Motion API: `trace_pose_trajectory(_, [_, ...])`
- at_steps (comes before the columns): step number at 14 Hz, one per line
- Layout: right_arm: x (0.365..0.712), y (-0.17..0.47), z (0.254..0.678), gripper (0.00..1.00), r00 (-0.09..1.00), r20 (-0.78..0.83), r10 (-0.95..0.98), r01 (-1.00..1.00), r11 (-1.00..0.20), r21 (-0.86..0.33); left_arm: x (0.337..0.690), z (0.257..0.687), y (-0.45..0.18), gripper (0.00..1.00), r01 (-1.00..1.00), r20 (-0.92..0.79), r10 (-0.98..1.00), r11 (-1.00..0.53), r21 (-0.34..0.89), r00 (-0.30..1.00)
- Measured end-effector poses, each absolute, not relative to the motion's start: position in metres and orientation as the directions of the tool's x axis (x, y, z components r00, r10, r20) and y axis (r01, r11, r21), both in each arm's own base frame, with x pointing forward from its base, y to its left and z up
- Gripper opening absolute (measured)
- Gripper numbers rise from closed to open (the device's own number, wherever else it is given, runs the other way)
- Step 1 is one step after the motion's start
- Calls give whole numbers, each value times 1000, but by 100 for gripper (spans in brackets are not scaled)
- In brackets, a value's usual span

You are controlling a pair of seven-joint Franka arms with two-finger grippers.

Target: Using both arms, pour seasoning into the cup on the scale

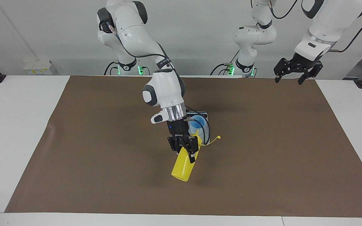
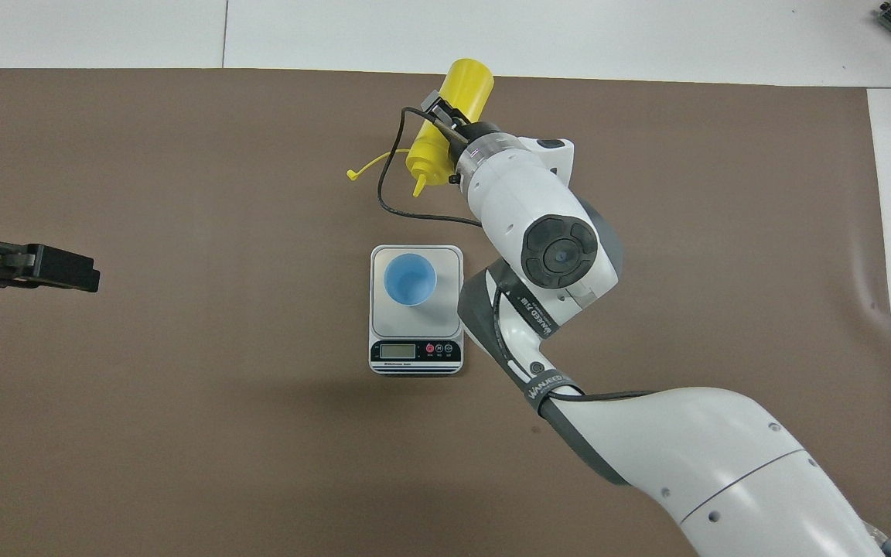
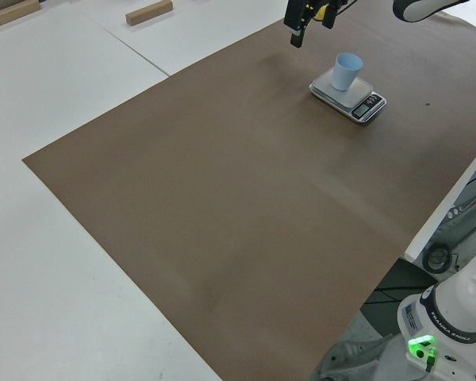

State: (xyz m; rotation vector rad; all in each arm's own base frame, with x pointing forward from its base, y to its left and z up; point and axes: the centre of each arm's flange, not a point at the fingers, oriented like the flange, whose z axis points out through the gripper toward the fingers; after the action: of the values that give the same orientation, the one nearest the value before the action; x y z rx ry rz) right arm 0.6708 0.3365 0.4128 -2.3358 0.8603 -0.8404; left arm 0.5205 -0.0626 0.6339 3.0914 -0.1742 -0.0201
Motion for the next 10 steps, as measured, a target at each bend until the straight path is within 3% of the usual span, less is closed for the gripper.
trace_pose_trajectory(10, [665,351,402,55,635,420,-648,-343,-724,-598,520,634,-63,100,-112,-10,-113,-993,46,994])
